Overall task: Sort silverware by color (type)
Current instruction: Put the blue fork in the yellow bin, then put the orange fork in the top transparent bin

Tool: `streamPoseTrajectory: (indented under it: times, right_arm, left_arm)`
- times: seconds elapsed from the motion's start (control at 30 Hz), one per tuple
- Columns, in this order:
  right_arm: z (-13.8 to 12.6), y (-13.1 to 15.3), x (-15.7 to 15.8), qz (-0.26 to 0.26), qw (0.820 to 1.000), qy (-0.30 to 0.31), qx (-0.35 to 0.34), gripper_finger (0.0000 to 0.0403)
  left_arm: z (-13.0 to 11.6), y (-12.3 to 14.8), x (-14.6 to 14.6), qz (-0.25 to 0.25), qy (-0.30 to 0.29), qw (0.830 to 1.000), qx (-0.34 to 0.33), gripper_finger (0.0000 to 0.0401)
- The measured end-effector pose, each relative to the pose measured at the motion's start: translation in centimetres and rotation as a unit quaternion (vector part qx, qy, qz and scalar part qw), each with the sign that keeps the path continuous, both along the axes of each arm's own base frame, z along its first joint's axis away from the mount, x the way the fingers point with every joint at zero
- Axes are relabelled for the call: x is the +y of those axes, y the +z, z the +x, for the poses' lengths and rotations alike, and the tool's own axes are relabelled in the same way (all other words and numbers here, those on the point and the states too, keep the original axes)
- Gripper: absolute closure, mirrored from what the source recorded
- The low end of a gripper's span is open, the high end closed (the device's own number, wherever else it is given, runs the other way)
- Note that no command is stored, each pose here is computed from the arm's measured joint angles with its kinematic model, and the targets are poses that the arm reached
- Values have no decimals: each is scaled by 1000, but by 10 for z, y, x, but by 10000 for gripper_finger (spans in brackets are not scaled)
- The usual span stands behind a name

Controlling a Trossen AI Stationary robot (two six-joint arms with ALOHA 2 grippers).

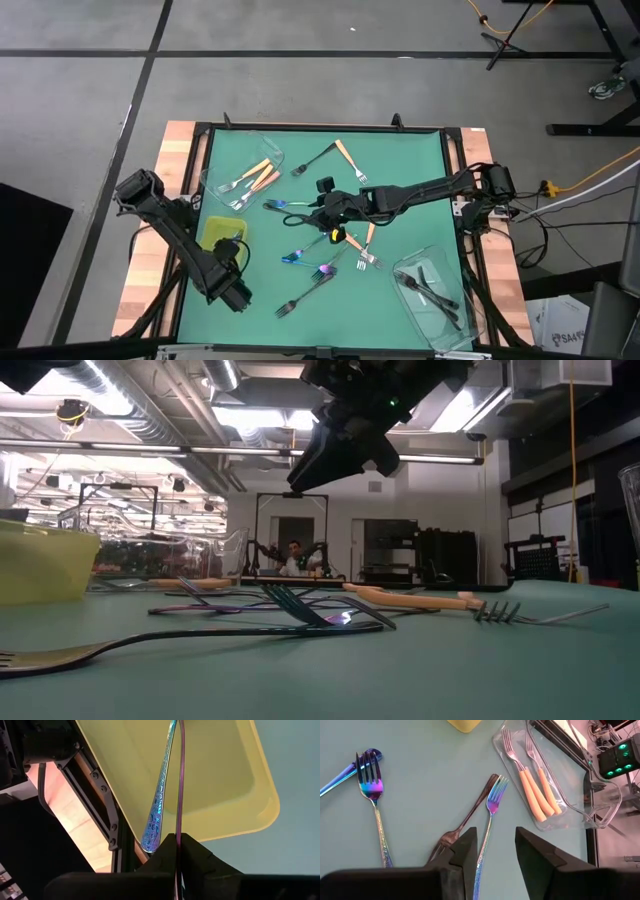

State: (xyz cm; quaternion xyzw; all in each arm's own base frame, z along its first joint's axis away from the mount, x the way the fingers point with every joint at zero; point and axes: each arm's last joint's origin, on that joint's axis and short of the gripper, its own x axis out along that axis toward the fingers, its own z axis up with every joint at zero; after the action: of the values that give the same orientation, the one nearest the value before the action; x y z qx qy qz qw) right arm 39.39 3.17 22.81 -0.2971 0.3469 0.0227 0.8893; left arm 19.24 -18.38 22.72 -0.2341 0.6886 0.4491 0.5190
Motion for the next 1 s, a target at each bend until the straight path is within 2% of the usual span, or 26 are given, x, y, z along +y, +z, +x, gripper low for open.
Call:
streamPoseTrajectory:
  times: [0.23,0.6,1.0]
  right_arm:
    - [0,0,0,0,1000,0,0,278]
    - [0,0,0,0,1000,0,0,278]
    - [0,0,0,0,1000,0,0,278]
  left_arm:
    - [0,0,0,-1,0,1000,-1,393]
    - [0,0,0,-1,1,1000,-1,325]
    - [1,0,0,7,-4,1000,-9,323]
